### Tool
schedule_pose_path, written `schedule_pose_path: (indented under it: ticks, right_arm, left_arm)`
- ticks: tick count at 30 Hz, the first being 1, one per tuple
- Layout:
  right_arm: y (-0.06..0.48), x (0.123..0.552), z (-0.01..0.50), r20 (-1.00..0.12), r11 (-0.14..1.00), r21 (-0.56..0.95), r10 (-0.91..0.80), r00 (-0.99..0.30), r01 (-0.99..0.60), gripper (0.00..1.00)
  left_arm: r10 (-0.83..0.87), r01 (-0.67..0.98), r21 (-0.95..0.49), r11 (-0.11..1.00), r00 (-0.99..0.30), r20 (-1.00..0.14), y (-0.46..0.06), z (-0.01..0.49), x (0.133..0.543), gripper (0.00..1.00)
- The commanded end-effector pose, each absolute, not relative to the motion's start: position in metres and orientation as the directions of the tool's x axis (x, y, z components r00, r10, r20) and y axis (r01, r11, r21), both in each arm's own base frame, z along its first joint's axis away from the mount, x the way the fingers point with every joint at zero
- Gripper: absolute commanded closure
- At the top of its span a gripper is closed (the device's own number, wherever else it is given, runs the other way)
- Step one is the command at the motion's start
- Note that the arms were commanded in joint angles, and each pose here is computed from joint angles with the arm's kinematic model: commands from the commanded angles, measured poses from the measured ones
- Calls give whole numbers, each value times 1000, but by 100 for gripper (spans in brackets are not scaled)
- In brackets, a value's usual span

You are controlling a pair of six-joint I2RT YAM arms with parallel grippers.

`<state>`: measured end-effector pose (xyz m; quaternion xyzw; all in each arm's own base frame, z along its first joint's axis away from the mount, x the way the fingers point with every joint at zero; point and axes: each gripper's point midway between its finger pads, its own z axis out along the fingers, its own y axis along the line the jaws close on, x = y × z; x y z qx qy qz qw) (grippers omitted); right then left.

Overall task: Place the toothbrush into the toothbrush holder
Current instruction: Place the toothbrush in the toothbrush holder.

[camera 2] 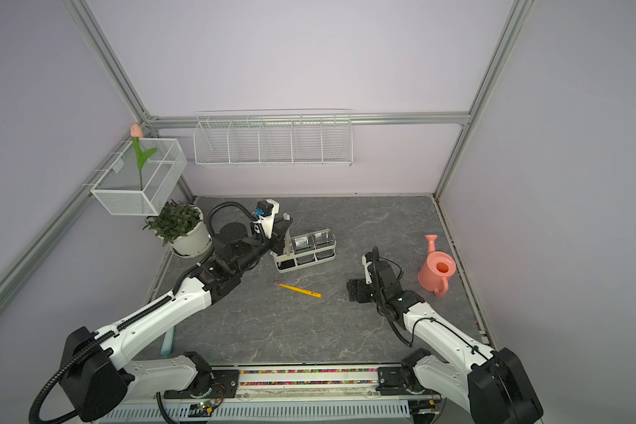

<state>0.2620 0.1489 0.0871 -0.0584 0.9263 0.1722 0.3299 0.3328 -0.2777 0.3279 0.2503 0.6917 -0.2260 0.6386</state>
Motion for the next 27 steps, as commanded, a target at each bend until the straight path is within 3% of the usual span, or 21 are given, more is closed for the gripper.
schedule_pose_path:
  ticks: [1, 27]
  right_arm:
    - [154, 262, 87, -637, 922, 285, -23, -771, -262, 11]
    - [156, 261, 81, -616, 919, 283, -45, -786, -274, 11]
  left_arm:
    - [53, 588, 31, 808, -21, -998, -270, 335, 340, 100]
    - [178, 487, 136, 863, -41, -983, -266, 287, 371, 100]
